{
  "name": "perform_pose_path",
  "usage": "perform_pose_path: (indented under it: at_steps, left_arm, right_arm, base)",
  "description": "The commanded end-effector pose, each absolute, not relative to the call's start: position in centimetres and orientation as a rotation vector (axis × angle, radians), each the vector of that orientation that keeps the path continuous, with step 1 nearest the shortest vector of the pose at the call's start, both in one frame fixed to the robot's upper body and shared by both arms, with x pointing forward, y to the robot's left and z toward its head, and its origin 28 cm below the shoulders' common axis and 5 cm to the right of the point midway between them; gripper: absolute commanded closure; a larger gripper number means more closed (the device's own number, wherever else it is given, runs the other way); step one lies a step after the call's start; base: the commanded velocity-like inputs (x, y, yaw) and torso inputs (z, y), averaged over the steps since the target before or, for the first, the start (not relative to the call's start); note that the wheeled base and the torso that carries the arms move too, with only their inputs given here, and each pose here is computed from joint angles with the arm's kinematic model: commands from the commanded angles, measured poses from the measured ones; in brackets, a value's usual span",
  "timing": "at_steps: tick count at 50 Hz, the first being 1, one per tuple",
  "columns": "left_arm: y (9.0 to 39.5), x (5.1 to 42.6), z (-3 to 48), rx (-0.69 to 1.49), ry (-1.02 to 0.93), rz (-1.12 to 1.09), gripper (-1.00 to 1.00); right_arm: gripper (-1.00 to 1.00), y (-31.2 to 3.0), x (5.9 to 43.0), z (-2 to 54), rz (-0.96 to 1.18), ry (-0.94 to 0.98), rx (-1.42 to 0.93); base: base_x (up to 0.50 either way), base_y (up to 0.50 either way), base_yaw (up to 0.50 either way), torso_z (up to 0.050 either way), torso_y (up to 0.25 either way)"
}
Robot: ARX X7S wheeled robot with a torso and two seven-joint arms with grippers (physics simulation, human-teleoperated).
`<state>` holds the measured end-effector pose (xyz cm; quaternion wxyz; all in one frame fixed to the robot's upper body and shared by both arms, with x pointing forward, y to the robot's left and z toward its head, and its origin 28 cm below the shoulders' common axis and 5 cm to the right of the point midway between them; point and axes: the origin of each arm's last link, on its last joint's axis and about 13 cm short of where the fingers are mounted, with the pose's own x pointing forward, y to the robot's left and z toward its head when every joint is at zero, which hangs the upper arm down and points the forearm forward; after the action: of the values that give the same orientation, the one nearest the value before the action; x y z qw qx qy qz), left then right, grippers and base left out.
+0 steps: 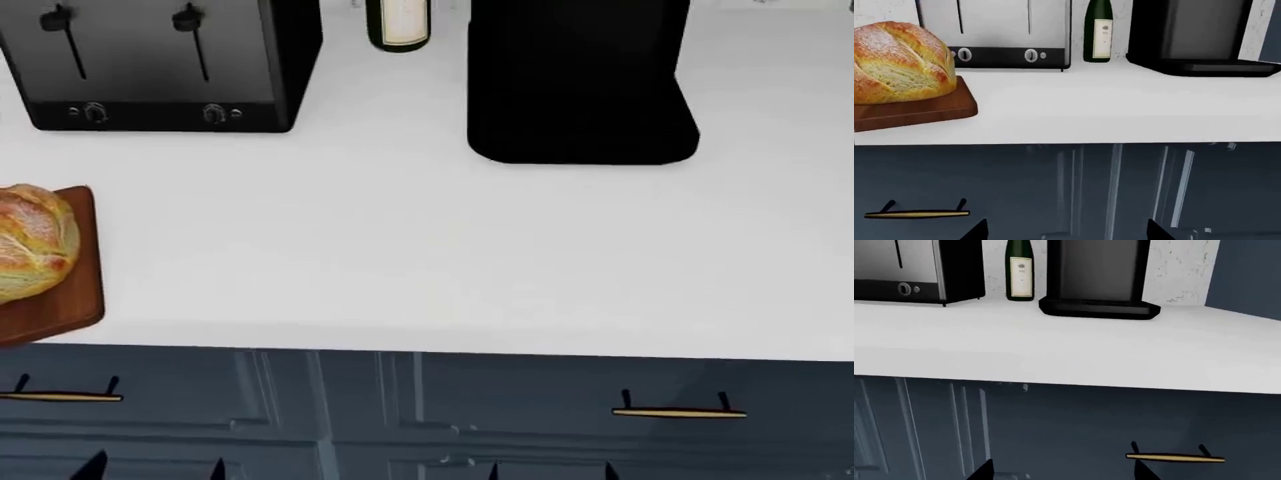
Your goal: Pick up the wedge of cheese and place it on the slice of bread to prepare a simple cheese on bread dish.
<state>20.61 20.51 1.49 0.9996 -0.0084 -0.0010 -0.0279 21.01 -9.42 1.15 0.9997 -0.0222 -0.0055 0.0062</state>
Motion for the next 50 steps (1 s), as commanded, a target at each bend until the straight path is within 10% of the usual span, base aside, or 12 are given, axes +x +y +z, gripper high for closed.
perform_pose_path:
  at_steps: [1, 25, 50]
  left_arm:
    - [20.5, 20.5, 1.5, -0.02, -0.001, -0.069, -1.0]
    - [20.5, 20.4, 1.5, -0.01, 0.012, -0.051, -1.0]
    - [21.8, 19.6, 9.4, 0.009, -0.167, 0.026, -1.0]
  right_arm:
    - [-1.0, -9.5, 21.0, 1.1, 0.009, -0.016, -0.046]
    - [-1.0, -9.5, 20.8, 1.4, -0.008, -0.017, -0.045]
    - [-1.0, -11.3, 20.1, 8.8, -0.055, -0.119, -0.09]
  base:
    - [0.0, 0.0, 0.0, 0.05, 0.0]
    - [0.0, 0.0, 0.0, 0.05, 0.0]
    - [0.0, 0.0, 0.0, 0.0, 0.0]
